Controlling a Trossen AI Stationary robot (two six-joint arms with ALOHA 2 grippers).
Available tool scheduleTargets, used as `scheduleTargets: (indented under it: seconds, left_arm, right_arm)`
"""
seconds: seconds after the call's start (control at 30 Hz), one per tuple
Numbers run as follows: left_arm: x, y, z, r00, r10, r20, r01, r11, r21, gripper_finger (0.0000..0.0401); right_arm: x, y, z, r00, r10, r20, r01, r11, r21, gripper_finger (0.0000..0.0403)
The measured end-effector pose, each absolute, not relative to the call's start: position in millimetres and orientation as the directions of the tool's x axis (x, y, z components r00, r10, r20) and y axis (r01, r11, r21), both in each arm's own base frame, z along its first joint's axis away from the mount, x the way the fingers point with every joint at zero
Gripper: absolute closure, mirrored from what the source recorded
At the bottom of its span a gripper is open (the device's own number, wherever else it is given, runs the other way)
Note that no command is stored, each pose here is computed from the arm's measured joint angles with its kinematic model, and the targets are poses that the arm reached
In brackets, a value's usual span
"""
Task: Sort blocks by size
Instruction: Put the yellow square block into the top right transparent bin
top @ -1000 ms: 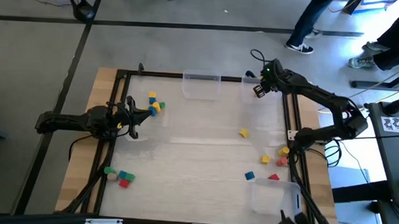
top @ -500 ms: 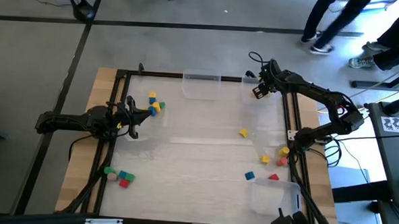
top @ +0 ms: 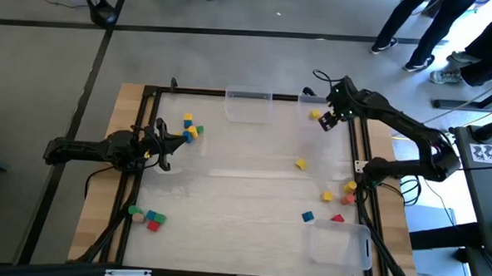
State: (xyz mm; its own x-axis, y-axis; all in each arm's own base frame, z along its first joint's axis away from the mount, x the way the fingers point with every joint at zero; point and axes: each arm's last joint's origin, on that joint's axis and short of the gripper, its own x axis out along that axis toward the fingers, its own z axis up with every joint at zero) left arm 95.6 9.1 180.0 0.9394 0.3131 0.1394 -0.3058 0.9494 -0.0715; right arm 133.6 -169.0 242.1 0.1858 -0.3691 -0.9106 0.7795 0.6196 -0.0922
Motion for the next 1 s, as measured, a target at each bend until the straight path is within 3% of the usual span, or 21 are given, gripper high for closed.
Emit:
scheduleTargets:
  seconds: [0.33, 0.6, 1.0]
  left_arm:
    - [95.6, 9.0, 180.1, 0.939, 0.313, 0.140, -0.306, 0.949, -0.072, 0.0401]
    - [95.6, 9.0, 180.1, 0.940, 0.313, 0.140, -0.301, 0.948, -0.100, 0.0401]
    - [95.6, 9.0, 180.0, 0.940, 0.313, 0.139, -0.301, 0.949, -0.098, 0.0401]
  right_arm:
    - [143.3, -109.8, 258.7, 0.238, -0.283, -0.929, 0.711, 0.703, -0.032, 0.0164]
    - [152.7, -71.2, 256.6, 0.202, -0.183, -0.962, 0.660, 0.751, -0.004, 0.0164]
    - [164.8, -21.3, 255.9, 0.232, -0.043, -0.972, 0.684, 0.718, 0.132, 0.0164]
